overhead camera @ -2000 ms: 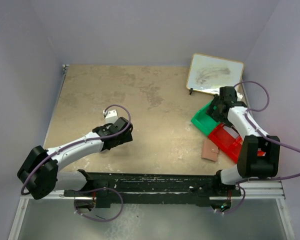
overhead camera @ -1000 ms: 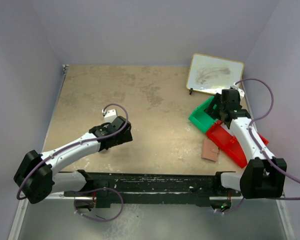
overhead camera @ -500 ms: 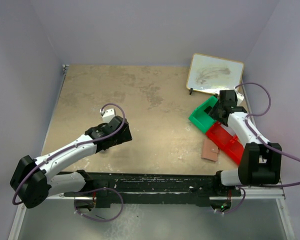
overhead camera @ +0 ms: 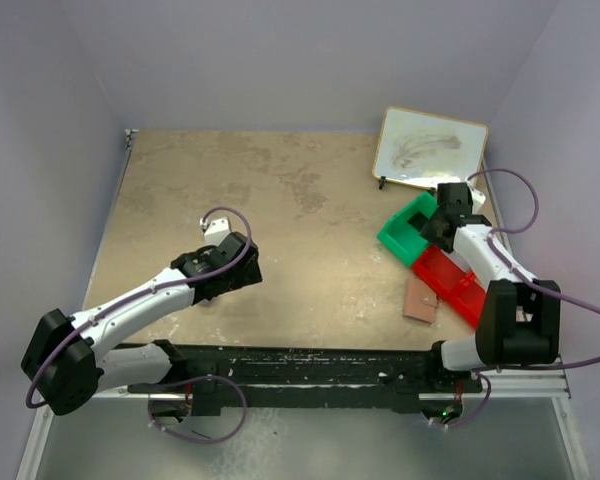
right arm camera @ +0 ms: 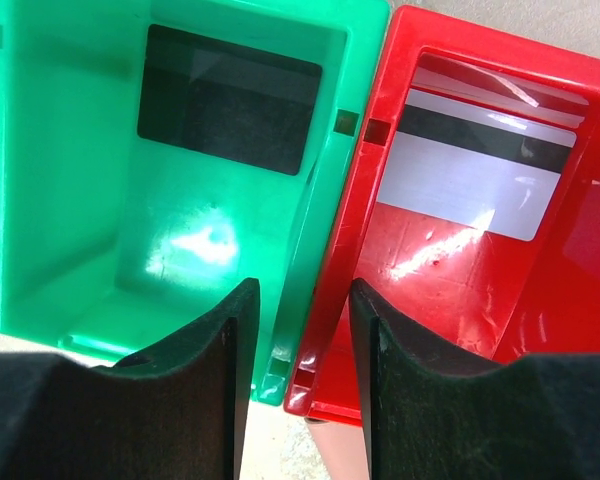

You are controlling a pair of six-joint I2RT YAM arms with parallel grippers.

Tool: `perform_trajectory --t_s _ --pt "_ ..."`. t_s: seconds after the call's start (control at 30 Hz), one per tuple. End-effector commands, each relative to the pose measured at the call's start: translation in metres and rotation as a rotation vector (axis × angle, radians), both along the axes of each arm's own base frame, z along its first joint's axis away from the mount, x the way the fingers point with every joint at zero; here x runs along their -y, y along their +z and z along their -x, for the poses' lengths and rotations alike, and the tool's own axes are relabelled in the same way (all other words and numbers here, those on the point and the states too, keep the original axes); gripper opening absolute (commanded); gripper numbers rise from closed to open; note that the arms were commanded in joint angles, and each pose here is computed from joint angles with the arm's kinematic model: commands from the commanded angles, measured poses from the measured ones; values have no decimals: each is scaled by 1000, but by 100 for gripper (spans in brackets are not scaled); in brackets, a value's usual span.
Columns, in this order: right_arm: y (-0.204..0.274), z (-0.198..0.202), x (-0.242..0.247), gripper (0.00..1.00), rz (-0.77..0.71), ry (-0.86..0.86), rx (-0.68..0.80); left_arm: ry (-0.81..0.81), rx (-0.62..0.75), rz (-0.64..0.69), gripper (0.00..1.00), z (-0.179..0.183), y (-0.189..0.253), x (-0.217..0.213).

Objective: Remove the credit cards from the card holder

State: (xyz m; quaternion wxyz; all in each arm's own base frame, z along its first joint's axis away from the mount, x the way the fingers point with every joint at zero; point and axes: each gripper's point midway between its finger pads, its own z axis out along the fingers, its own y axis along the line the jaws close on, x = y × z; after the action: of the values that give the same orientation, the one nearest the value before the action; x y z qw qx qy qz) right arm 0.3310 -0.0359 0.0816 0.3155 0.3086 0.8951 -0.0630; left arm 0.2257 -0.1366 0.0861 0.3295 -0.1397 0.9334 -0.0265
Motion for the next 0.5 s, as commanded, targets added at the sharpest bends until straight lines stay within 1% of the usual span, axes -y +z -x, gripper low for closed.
perform_trajectory --t_s 0.0,0.07,0.23,0.3,0.47 --pt "3 -2 0 40 17 37 37 7 45 -73 97 -12 18 -9" --pt "3 0 -3 32 3 50 48 7 50 -74 97 -14 22 -8" --pt "5 3 -7 31 -14 67 65 7 45 -41 97 -13 18 -3" --pt "6 3 -12 27 -30 86 75 4 35 -32 97 -12 14 -1" --pt "11 4 -28 26 -73 126 98 4 26 -24 97 -10 10 0"
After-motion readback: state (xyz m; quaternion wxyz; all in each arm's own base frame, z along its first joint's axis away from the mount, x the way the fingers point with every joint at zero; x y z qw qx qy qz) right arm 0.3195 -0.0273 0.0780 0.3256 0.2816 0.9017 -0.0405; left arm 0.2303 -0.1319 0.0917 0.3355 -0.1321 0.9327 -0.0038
